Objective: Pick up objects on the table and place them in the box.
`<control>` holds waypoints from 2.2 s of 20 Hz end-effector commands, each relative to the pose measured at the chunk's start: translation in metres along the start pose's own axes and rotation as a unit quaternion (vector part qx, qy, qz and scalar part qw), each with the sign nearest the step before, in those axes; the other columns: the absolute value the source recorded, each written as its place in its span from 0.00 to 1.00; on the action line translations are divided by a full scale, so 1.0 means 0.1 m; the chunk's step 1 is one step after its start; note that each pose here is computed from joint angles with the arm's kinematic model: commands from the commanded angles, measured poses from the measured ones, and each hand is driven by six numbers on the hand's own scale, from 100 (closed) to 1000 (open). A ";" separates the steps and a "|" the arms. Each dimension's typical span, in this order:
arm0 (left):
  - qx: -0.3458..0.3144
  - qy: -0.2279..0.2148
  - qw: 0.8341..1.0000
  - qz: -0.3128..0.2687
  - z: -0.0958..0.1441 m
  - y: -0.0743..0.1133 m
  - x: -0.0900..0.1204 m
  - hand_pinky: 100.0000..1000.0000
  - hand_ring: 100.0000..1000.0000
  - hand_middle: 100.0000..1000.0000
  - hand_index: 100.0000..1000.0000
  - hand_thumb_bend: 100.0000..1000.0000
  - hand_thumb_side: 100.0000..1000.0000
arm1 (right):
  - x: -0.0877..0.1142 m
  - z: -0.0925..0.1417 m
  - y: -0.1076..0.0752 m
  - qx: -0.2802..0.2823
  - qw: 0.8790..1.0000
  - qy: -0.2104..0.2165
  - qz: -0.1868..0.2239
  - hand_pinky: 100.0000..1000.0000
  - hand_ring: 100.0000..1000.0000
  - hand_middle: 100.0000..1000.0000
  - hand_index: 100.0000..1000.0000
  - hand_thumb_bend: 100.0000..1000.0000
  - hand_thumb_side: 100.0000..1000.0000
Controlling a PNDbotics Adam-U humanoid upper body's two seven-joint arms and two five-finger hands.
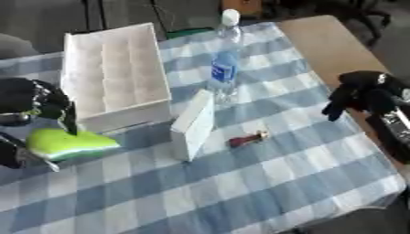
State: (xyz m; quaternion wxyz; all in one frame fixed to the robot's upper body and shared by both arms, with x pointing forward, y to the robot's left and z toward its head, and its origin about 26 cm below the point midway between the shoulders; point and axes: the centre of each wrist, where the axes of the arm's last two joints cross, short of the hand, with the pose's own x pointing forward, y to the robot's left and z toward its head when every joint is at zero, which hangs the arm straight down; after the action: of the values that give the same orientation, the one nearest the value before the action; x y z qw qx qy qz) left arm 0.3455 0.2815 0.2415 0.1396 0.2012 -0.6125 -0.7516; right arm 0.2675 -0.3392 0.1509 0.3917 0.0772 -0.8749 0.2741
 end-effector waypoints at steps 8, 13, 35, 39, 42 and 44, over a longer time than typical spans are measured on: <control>0.079 0.064 0.992 -0.075 -0.01 0.05 -0.32 0.59 0.50 0.43 0.54 0.18 0.12 | 0.07 -0.03 -0.02 0.006 1.000 -0.011 0.010 0.54 0.44 0.55 0.79 0.00 0.66; 0.153 0.101 0.981 -0.070 -0.15 -0.06 -0.48 0.57 0.49 0.45 0.55 0.20 0.07 | 0.07 -0.04 -0.01 0.009 1.000 -0.014 0.007 0.54 0.44 0.55 0.79 0.00 0.65; 0.224 0.218 0.948 -0.051 0.03 -0.38 -0.92 0.63 0.65 0.73 0.83 0.40 0.33 | 0.07 -0.06 -0.01 0.014 1.000 -0.014 0.002 0.54 0.44 0.55 0.79 0.00 0.66; 0.293 0.213 0.932 0.012 0.08 -0.33 -0.85 0.57 0.61 0.71 0.80 0.21 0.47 | 0.07 -0.05 -0.01 0.012 1.000 -0.014 0.003 0.54 0.44 0.55 0.79 0.00 0.66; 0.376 0.159 0.903 0.132 0.09 -0.30 -0.60 0.58 0.62 0.71 0.80 0.13 0.60 | 0.07 -0.05 -0.02 0.008 1.000 -0.016 0.004 0.54 0.44 0.55 0.79 0.00 0.65; 0.401 0.112 0.885 0.210 0.12 -0.21 -0.43 0.57 0.62 0.71 0.80 0.13 0.62 | 0.07 -0.05 -0.02 0.007 1.000 -0.016 0.006 0.54 0.44 0.55 0.79 0.00 0.65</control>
State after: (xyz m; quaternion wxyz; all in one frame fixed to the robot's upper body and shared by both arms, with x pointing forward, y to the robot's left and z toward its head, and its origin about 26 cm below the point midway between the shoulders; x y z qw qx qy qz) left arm 0.3880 0.3160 0.2013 0.2864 0.2205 -0.8486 -0.3863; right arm 0.2683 -0.3366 0.1500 0.3900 0.0861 -0.8741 0.2765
